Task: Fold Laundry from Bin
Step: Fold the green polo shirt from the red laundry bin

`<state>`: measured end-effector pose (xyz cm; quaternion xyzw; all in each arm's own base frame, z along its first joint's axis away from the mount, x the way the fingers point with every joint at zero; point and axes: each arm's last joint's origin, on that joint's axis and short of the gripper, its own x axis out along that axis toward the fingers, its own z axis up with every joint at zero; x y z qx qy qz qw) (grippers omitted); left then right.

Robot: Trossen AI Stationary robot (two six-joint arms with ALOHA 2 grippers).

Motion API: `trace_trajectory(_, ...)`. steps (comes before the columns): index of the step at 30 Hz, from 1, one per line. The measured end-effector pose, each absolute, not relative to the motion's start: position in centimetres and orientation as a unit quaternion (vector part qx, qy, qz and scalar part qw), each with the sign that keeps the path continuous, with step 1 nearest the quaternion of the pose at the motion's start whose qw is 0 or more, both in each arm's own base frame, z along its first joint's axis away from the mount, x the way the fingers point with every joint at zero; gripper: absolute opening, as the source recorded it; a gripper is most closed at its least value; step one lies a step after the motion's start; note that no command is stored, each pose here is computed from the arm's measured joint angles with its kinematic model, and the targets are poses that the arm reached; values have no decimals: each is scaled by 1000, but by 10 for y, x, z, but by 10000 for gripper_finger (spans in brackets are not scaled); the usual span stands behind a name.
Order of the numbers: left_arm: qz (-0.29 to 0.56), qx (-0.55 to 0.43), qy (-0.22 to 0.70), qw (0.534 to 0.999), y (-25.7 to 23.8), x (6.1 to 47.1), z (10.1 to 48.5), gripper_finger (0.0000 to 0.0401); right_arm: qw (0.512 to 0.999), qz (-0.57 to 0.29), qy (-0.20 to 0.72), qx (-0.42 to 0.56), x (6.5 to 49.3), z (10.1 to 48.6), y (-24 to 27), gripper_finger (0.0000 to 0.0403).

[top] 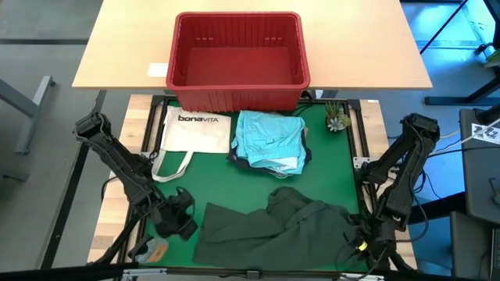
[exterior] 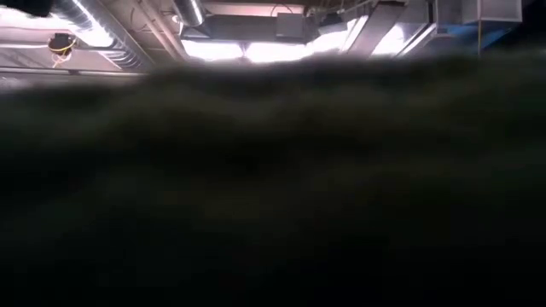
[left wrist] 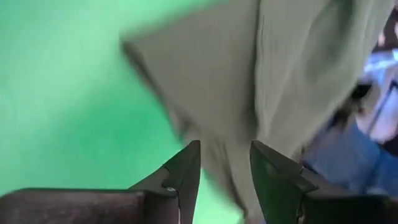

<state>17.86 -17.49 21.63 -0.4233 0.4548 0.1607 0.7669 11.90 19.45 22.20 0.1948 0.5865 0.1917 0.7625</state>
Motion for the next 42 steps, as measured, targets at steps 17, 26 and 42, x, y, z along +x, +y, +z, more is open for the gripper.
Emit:
trace_trajectory(17,127,-273,394,868,-125,228,223,126,843,-29,520,135,172,222,113,227)
trace_trajectory(26,111,-266,378,880,-124,233,226,126,869,-52,458,178,208,227,76,227)
trace_trajectory(42,100,-244,382,886,-126,231,226,126,809,-123,534,211,251,171,41,227)
